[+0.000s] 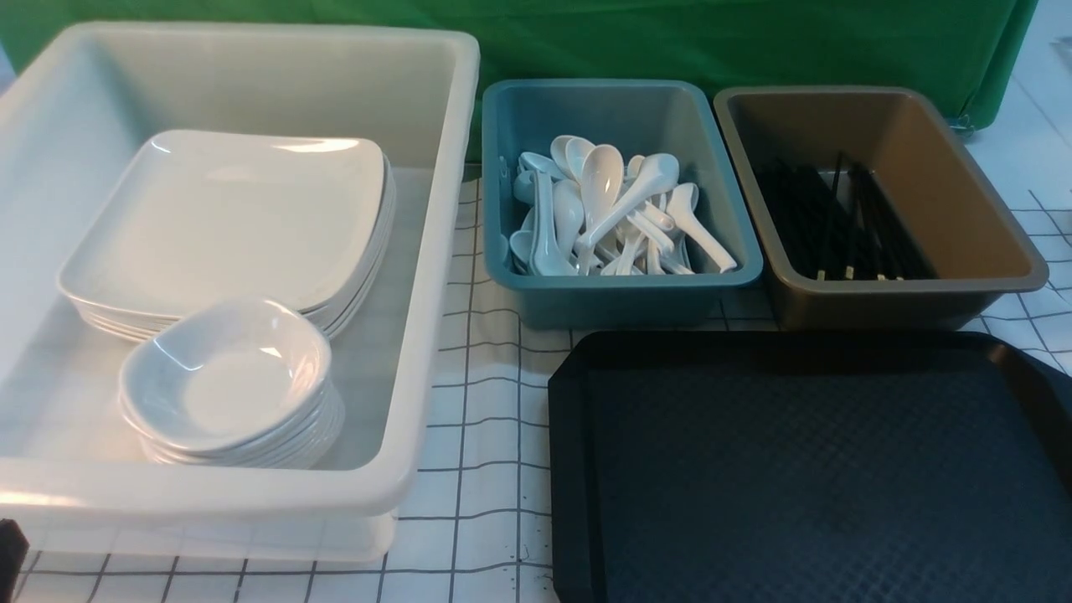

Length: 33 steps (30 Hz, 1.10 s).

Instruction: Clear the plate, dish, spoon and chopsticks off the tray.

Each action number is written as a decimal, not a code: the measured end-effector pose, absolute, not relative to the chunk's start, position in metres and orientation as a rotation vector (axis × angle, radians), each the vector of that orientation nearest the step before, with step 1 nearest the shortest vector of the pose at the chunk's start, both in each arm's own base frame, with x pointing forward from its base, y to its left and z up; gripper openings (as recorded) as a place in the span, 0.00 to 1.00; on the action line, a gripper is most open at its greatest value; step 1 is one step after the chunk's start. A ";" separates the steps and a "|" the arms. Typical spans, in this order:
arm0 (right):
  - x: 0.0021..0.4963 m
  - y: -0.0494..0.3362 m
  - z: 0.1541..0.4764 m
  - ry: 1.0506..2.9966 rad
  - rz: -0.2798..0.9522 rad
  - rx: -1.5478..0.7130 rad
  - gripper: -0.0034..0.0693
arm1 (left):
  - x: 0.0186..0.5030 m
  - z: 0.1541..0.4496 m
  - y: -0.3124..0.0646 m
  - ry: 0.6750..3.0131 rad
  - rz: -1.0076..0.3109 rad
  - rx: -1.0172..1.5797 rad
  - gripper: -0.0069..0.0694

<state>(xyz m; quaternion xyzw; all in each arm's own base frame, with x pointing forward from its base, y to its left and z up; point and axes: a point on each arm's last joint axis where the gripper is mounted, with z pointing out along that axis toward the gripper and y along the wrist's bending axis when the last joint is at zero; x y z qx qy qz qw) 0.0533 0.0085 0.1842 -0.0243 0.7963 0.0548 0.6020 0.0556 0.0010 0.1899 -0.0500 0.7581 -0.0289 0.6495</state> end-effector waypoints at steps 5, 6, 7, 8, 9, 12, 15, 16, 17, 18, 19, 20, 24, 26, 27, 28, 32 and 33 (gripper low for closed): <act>0.053 0.009 0.184 1.844 0.127 -0.056 0.38 | 0.056 0.190 0.001 1.723 -0.068 -0.102 0.10; 0.053 0.009 0.184 1.844 0.127 -0.056 0.38 | 0.056 0.190 0.001 1.724 -0.068 -0.101 0.10; 0.053 0.009 0.184 1.844 0.127 -0.056 0.38 | 0.056 0.190 0.001 1.723 -0.069 -0.101 0.10; 0.053 0.009 0.184 1.844 0.127 -0.056 0.38 | 0.056 0.190 0.001 1.723 -0.069 -0.102 0.10; 0.053 0.009 0.184 1.844 0.127 -0.056 0.38 | 0.056 0.190 0.001 1.723 -0.075 -0.106 0.10; 0.053 0.009 0.184 1.844 0.127 -0.056 0.38 | 0.056 0.190 0.001 1.722 -0.074 -0.104 0.10; 0.053 0.009 0.184 1.844 0.127 -0.056 0.38 | 0.056 0.190 0.000 1.719 -0.066 -0.093 0.10; 0.053 0.009 0.184 1.844 0.127 -0.056 0.38 | 0.056 0.190 0.000 1.718 -0.060 -0.086 0.10; 0.053 0.009 0.184 1.844 0.127 -0.056 0.38 | 0.056 0.191 0.000 1.717 -0.058 -0.084 0.10; 0.053 0.009 0.184 1.844 0.127 -0.056 0.38 | 0.056 0.191 0.000 1.716 -0.059 -0.084 0.10; 0.053 0.009 0.184 1.844 0.127 -0.056 0.38 | 0.056 0.191 0.000 1.716 -0.056 -0.081 0.10; 0.053 0.009 0.184 1.844 0.127 -0.056 0.38 | 0.056 0.191 0.000 1.716 -0.056 -0.082 0.10; 0.053 0.009 0.184 1.844 0.127 -0.056 0.38 | 0.056 0.191 0.000 1.716 -0.053 -0.078 0.10; 0.053 0.009 0.184 1.844 0.127 -0.056 0.38 | 0.056 0.191 0.000 1.716 -0.053 -0.078 0.10; 0.053 0.009 0.184 1.844 0.127 -0.056 0.38 | 0.056 0.191 0.000 1.716 -0.053 -0.078 0.10; 0.053 0.009 0.184 1.844 0.127 -0.056 0.38 | 0.056 0.191 0.000 1.716 -0.053 -0.078 0.10; 0.053 0.009 0.184 1.844 0.127 -0.056 0.38 | 0.056 0.191 0.000 1.716 -0.053 -0.078 0.10; 0.053 0.009 0.184 1.844 0.127 -0.056 0.38 | 0.056 0.191 0.000 1.716 -0.053 -0.078 0.10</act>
